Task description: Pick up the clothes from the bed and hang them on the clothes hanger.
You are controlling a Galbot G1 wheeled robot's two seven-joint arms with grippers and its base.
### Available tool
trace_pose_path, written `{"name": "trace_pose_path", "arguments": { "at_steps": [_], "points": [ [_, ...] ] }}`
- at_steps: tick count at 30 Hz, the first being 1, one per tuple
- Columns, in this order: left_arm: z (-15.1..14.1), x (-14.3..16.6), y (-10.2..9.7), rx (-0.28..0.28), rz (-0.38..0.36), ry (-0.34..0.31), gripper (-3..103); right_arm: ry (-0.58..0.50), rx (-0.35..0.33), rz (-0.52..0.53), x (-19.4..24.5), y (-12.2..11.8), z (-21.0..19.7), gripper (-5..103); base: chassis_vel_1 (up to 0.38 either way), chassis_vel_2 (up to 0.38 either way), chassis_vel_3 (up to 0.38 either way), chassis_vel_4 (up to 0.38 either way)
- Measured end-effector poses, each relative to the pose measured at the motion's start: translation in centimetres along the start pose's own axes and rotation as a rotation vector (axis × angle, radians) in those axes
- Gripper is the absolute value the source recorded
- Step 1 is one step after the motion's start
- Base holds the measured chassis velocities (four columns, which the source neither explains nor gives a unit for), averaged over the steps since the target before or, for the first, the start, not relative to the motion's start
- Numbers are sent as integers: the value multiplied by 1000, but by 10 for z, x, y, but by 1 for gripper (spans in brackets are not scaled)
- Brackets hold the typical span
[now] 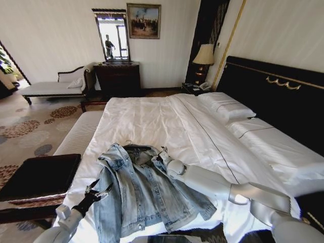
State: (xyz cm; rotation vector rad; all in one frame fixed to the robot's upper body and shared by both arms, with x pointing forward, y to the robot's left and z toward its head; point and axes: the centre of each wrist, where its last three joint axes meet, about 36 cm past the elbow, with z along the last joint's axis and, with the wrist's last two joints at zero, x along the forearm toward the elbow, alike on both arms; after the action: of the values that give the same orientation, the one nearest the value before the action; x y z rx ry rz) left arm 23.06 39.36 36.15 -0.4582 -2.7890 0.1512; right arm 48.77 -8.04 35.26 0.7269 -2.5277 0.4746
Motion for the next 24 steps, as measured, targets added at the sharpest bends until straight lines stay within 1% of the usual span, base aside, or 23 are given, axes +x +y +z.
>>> {"name": "trace_pose_path", "arguments": {
  "at_steps": [1,2,3,5,6,7,8,10,13,17,19,22,24],
  "points": [
    [-1,0,0,-1,0,-1,100,-2,-14,-14,-3,7,1,100,0,0,0,0],
    [-4,1,0,-4,-1,-3,100,-16,-59,-55,-11,29,-4,100,0,0,0,0],
    [-4,1,0,-4,-1,-3,100,-16,-59,-55,-11,29,-4,100,0,0,0,0],
    [-8,5,0,-7,-5,-6,100,-19,-129,-109,-20,58,-9,100,0,0,0,0],
    [-8,6,0,-7,-6,-7,100,-18,-142,-117,-21,64,-10,100,0,0,0,0],
    [-10,8,1,-5,-11,-8,100,-22,-165,-129,-26,76,-9,100,0,0,0,0],
    [-10,8,1,-5,-11,-8,100,-22,-165,-129,-26,76,-9,100,0,0,0,0],
    [-10,10,2,-4,-16,-9,100,-18,-180,-125,-33,84,-4,100,0,0,0,0],
    [-8,12,1,1,-19,-10,100,-24,-198,-94,-44,86,2,100,0,0,0,0],
    [-7,12,0,3,-19,-13,100,-36,-221,-30,-59,78,6,100,0,0,0,0],
    [-7,12,0,3,-18,-14,100,-37,-233,-19,-62,76,6,100,0,0,0,0],
    [-7,12,-1,3,-15,-15,100,-38,-282,-5,-66,74,-1,100,0,0,0,0],
    [-7,12,-1,3,-14,-15,100,-36,-288,-4,-67,75,-2,100,0,0,0,0]
  ]
}}
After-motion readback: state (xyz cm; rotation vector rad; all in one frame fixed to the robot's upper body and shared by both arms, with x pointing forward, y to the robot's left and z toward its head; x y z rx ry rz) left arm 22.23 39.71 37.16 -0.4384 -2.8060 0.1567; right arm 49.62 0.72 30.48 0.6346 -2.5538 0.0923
